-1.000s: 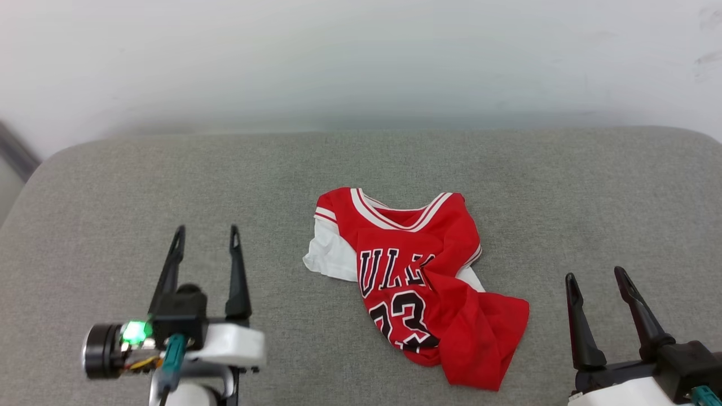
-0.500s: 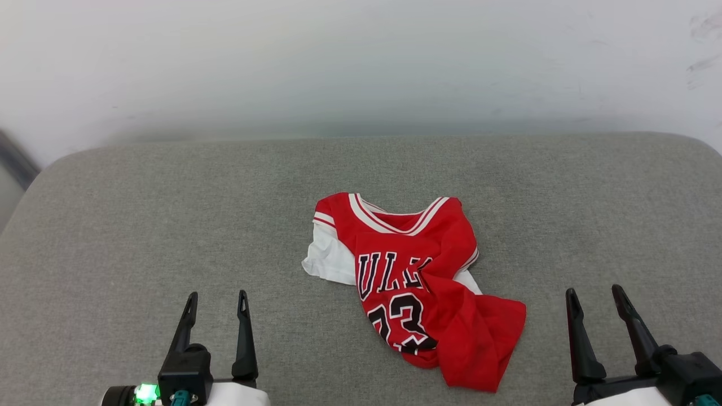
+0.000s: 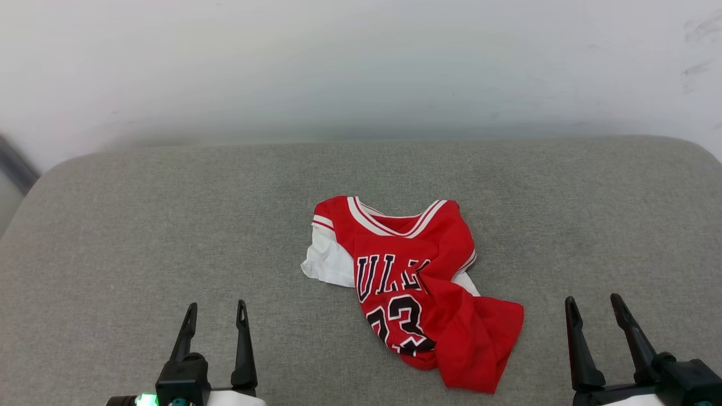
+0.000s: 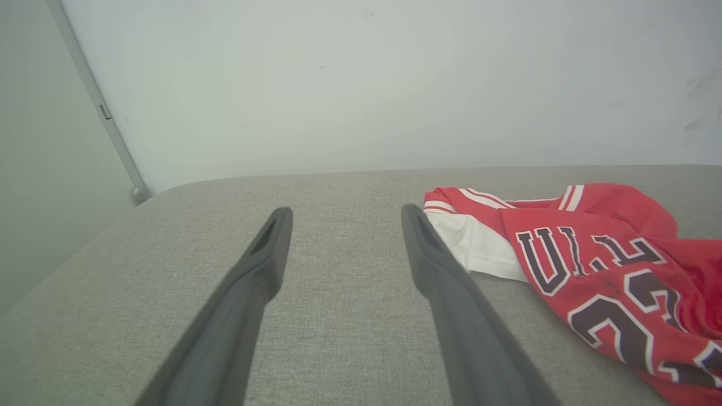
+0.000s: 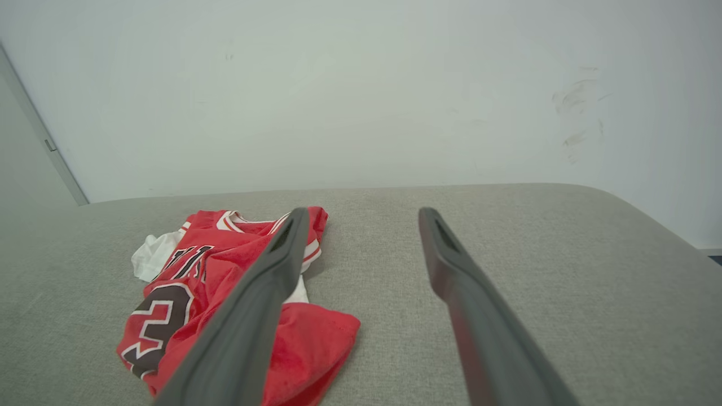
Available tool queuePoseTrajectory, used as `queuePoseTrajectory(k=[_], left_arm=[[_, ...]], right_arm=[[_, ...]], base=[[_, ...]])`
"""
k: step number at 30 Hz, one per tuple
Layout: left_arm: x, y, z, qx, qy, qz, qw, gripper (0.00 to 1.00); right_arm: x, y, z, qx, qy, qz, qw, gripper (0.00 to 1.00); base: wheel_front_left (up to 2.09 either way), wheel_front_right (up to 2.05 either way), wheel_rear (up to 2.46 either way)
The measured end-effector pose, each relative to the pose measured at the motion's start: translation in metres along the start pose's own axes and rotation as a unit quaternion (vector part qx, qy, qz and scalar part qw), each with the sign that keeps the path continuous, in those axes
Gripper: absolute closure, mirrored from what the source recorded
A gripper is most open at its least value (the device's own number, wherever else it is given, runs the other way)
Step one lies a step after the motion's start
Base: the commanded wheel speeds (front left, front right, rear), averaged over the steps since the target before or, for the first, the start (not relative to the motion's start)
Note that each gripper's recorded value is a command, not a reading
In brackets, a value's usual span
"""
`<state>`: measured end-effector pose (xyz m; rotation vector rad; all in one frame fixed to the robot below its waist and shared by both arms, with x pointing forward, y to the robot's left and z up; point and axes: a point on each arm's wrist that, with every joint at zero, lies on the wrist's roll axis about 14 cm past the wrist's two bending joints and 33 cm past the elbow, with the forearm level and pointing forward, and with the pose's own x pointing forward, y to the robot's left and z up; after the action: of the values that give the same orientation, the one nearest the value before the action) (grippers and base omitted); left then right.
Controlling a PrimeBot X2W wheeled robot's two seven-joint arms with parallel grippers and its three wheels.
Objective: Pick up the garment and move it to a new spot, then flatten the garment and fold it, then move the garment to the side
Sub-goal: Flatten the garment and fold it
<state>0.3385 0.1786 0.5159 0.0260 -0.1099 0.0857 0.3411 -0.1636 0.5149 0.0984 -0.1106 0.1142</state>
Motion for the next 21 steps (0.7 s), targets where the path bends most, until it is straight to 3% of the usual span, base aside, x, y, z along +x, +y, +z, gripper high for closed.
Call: queuePoseTrajectory(k=[13,21], left_arm=[[-0.002,0.005,-0.001,-0.003,0.001,0.003,1.000,0.00],[0.001,0.006,-0.004,-0.005,0.005,0.006,1.000,0.00]], right_arm=[[0.002,-0.002,0.009,-0.001,-0.014,-0.002,1.000,0.00],[0.051,0.015,0.095,-0.050,-0.150,0.029,0.987,0.00]], base=[[0.00,0.00,0.00],[0.00,0.00,0.00]])
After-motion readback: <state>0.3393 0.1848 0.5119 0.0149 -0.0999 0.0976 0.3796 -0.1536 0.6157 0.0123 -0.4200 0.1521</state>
